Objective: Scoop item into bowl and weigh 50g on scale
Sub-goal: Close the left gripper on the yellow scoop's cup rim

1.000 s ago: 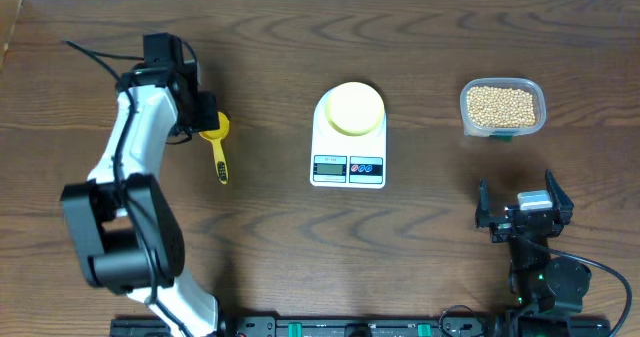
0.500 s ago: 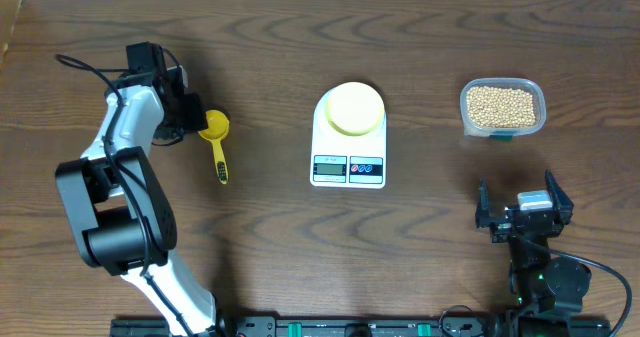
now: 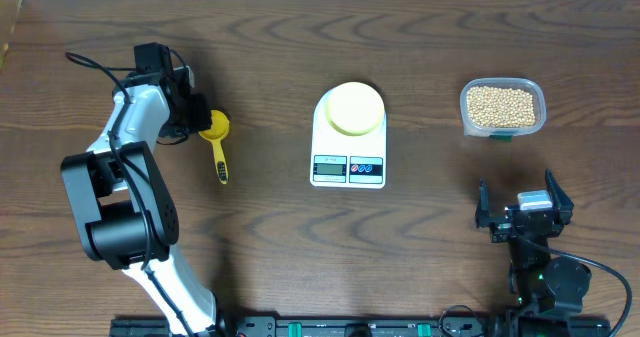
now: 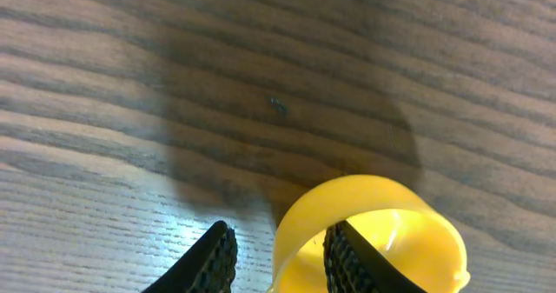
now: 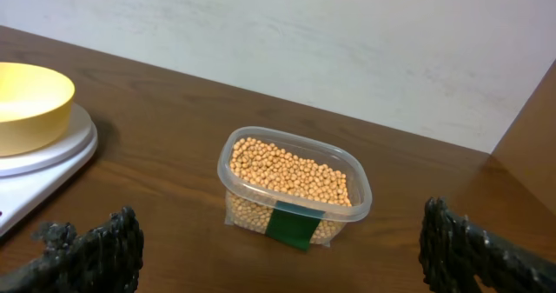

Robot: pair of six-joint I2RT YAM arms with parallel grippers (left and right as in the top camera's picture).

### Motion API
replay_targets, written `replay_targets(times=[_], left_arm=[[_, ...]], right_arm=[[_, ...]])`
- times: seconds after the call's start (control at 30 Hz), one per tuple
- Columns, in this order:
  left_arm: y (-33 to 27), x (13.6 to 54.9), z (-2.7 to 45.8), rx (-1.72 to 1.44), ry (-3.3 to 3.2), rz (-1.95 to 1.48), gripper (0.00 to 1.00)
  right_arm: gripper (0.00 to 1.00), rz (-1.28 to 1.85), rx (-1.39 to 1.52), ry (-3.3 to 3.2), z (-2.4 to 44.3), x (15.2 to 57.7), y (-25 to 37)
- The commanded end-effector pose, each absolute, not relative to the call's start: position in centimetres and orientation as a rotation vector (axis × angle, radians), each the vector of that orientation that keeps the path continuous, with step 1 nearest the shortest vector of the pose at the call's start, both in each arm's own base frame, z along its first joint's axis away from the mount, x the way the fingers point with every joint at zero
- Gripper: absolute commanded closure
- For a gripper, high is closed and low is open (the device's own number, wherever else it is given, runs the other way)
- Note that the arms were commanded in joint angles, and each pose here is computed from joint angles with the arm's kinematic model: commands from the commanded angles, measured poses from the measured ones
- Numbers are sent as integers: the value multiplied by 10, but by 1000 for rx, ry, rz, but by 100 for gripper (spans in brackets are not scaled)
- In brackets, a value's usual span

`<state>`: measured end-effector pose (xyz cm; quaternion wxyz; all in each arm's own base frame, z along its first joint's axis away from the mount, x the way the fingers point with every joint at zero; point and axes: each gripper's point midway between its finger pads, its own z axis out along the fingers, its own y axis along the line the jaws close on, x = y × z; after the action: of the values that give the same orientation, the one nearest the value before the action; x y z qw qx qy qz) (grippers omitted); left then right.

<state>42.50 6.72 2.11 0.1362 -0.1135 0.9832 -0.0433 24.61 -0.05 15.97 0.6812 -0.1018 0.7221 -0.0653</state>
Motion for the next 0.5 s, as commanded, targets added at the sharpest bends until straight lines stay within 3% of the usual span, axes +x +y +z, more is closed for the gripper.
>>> replay_targets(times=[0.0,0.47], left_arm=[[63,420,12,-326,2867,-147,65],[54,420,9,-325,2871,-145,70]], right_arm=[[1,-129,-226,1618,160,246,2],[1,-129,-226,1618,160,246,2]])
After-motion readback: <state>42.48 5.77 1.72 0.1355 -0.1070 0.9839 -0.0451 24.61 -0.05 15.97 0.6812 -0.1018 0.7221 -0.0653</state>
